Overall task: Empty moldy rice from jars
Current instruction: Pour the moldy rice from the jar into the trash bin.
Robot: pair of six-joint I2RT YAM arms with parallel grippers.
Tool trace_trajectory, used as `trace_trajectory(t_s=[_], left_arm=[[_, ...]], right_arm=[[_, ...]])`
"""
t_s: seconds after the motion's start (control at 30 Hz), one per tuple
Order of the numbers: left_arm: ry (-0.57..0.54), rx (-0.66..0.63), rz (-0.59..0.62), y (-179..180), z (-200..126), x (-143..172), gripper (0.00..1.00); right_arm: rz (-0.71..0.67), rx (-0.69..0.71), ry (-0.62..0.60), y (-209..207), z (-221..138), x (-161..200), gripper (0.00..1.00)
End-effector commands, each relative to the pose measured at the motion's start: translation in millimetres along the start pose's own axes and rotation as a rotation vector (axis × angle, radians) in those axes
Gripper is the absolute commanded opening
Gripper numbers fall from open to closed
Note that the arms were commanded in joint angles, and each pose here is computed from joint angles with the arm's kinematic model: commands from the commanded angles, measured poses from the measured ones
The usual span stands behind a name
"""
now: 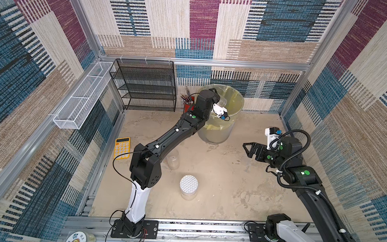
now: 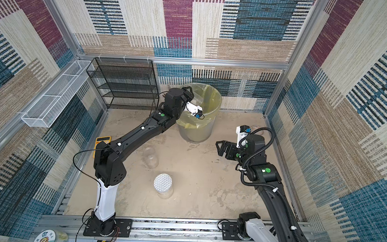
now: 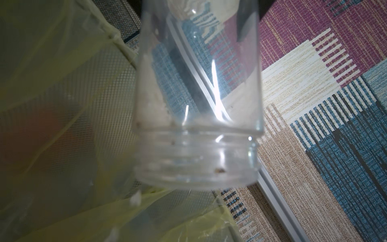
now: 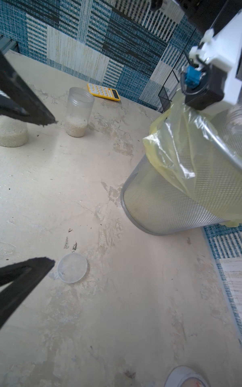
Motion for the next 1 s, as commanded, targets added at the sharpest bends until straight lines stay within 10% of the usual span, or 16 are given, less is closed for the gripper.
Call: trace_trajectory(t_s=[0.0, 0.97], left_arm=[[-0.002, 0.01, 0.13, 0.6, -4.9, 2.9, 0.0], [0.032, 0.068, 0.024, 18.9, 0.8, -3.1, 0.0]], right_arm=[[-0.008, -0.058, -0.054, 13.1, -1.7, -18.1, 0.99], [0.028, -0.112, -0.039, 16.8, 9.1, -18.8, 0.99]])
Point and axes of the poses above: each gripper's point midway between its finger pads, its own z axis out along the fingers, its own y axis along the line the jaws close on, x = y × z, the point moved 5 cm from there along -z, back along the fingers, and after that the axes turned 3 degrees about z, right-handed, at the moved point
